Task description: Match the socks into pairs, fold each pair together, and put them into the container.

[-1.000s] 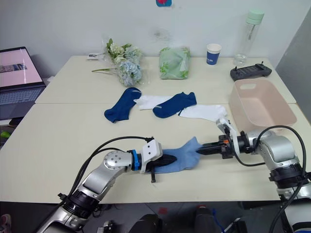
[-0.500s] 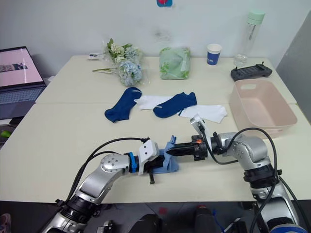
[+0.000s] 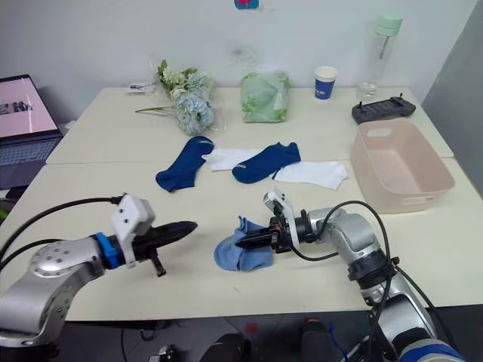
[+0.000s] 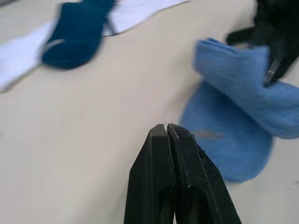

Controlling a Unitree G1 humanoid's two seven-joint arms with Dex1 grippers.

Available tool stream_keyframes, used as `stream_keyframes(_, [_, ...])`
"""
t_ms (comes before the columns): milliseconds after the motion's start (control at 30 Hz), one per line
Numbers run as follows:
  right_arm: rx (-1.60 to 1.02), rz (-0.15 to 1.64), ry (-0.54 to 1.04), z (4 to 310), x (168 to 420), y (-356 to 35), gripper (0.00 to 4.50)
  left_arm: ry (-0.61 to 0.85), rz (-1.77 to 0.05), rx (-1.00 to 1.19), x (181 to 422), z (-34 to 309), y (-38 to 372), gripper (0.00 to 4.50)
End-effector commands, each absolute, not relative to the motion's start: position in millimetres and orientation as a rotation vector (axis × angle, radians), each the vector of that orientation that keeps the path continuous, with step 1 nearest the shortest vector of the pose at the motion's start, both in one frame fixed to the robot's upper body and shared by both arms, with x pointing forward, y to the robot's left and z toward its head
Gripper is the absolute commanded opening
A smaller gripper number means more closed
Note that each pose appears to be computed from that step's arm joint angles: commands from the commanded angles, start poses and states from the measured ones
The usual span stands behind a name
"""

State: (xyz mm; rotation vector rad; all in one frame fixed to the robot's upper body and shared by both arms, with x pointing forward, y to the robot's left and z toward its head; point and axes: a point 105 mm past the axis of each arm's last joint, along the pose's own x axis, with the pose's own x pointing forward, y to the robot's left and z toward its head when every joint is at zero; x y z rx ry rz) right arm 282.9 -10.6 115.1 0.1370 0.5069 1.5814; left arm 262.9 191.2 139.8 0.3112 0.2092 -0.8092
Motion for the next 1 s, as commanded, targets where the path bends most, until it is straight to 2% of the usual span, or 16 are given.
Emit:
stream_keyframes(33, [0.125, 1.616, 0.459, 128, 282, -8, 1.37, 0.164, -0.836, 0.325, 257, 149, 183, 0.00])
stream_keyframes(200, [0.157, 1.611, 0.434, 142, 283, -12, 3.11, 0.096, -0.872, 0.332, 269, 160, 163, 0.00])
stream_keyframes(333, [0.206, 1.540, 0.419, 159, 287, -26, 4.46, 0.069, -0.959, 0.320, 268, 157, 139, 0.00])
stream_keyframes(533, [0.094, 1.297, 0.559, 135, 297, -68, 4.46, 0.178, -1.059, 0.351, 261, 118, 122, 0.00])
stream_keyframes(700, [0.089, 1.217, 0.679, 110, 291, -81, 4.46, 0.310, -1.068, 0.511, 257, 71, 137, 0.00])
stream_keyframes(1000, [0.213, 1.185, 0.793, 93, 294, -59, 4.46, 0.317, -1.025, 0.503, 258, 63, 148, 0.00])
